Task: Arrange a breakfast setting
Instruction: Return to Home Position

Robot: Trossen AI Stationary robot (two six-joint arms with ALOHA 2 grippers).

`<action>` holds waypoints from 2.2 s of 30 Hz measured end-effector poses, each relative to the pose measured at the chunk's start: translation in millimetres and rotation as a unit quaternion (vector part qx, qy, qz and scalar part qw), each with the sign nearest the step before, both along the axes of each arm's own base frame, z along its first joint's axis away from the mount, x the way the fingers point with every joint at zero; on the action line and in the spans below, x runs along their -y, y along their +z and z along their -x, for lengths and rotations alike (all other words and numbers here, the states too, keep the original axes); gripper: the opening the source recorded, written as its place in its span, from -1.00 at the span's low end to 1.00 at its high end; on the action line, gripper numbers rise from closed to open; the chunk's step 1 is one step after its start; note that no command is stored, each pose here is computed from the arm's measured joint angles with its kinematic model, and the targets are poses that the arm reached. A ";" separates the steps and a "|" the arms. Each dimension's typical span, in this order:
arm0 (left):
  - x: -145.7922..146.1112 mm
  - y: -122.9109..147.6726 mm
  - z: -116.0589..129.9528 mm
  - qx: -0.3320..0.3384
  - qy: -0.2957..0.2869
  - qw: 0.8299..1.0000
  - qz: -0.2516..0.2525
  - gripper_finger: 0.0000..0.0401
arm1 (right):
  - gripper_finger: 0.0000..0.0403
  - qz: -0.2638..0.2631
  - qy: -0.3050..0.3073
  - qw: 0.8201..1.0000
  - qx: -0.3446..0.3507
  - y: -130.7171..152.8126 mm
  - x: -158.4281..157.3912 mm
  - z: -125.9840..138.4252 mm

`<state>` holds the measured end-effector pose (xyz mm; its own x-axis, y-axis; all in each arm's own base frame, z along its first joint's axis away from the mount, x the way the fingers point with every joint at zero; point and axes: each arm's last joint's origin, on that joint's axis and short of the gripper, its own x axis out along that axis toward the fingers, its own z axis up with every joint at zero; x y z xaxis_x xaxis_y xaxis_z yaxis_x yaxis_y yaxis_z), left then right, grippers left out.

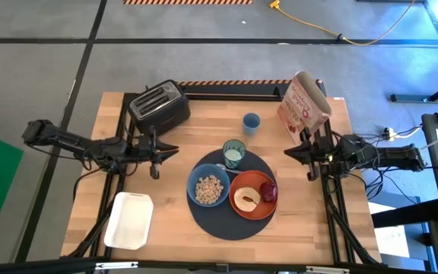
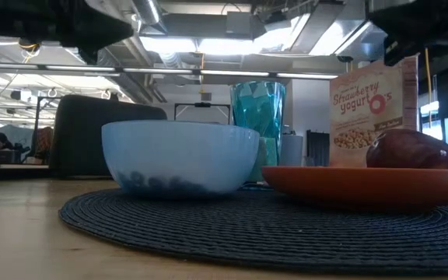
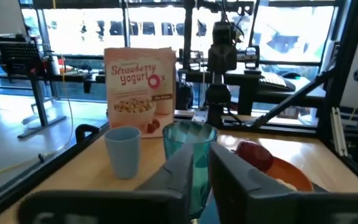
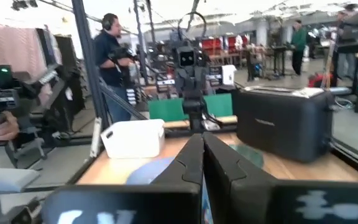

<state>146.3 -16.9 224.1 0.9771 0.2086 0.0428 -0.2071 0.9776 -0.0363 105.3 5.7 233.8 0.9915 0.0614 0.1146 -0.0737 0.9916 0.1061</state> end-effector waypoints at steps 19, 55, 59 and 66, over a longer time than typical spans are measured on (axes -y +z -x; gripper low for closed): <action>-15.7 -30.0 17.8 0.032 0.022 0.999 0.002 -0.99 | -1.00 0.017 -0.034 0.999 -0.020 -39.6 1.6 -6.0; -19.5 -44.3 49.7 0.047 0.015 0.999 -0.012 -0.98 | -1.00 0.003 -0.033 0.999 0.001 -56.8 5.9 8.5; -19.5 -46.6 49.4 0.036 0.014 0.999 -0.013 -0.98 | -1.00 0.005 -0.040 0.999 -0.021 -61.2 6.9 8.1; -19.4 -47.2 49.3 0.033 0.012 0.999 -0.014 -0.98 | -1.00 0.027 -0.055 0.998 -0.017 -60.4 7.5 8.2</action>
